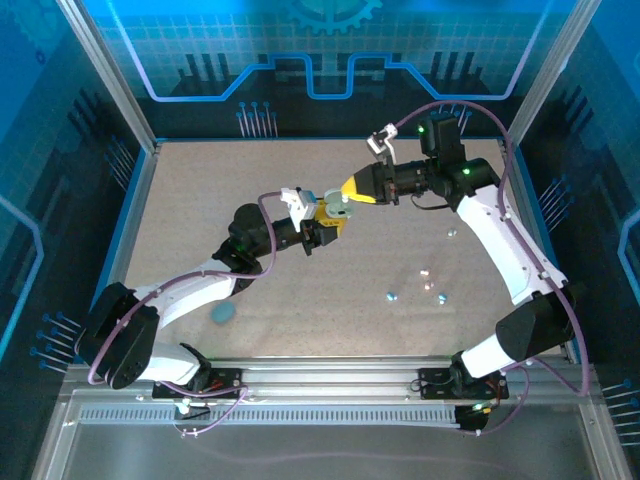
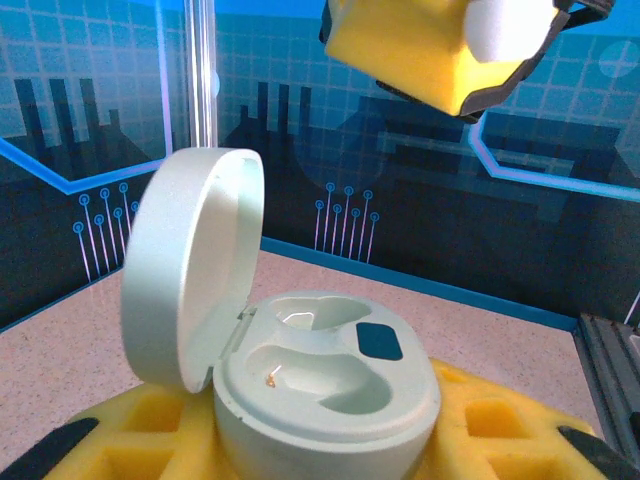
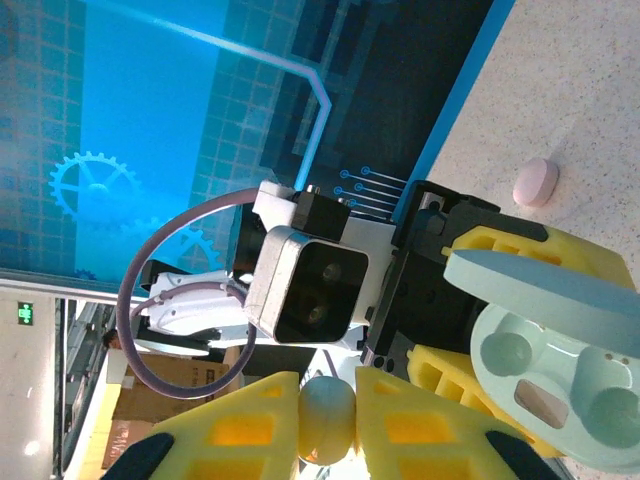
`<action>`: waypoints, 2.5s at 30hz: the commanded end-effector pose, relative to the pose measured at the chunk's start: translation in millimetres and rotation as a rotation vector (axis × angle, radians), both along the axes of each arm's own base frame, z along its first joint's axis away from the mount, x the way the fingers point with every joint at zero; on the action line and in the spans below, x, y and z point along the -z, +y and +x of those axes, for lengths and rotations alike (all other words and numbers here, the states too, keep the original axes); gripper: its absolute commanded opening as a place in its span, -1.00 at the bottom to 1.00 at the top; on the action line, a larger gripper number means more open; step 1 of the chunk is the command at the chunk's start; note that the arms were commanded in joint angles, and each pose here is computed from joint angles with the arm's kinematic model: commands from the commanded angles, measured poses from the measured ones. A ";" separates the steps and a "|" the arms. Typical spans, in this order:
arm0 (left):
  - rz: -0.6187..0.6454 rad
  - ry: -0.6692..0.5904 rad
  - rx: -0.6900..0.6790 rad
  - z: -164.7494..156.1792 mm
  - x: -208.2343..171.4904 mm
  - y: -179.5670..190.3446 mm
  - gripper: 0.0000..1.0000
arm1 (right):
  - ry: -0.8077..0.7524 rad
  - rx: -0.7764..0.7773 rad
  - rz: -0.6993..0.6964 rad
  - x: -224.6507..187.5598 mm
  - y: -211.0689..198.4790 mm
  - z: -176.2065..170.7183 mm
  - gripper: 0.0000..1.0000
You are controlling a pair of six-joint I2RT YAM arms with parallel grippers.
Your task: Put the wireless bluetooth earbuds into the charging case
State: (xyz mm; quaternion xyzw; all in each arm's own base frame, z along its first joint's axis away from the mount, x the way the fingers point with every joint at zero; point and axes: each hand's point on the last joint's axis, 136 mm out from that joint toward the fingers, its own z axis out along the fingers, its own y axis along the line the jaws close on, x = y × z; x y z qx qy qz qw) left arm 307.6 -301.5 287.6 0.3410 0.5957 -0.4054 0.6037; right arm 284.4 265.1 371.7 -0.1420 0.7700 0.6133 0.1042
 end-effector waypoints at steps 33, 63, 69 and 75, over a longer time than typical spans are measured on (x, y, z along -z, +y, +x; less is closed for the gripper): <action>-0.045 -0.115 -0.043 2.3 -26.4 -4.8 -0.27 | -0.033 0.083 -0.211 42.1 12.4 13.8 -0.64; -0.058 -0.115 -0.076 6.6 -25.1 -3.2 -0.27 | -0.105 0.111 -0.443 72.5 20.2 12.5 -0.55; -0.057 -0.114 -0.078 6.8 -24.4 -3.1 -0.27 | -0.119 0.129 -0.465 70.3 15.8 13.4 -0.53; -0.060 -0.116 -0.080 6.9 -25.4 -2.6 -0.27 | -0.127 0.129 -0.469 68.1 14.3 11.9 -0.50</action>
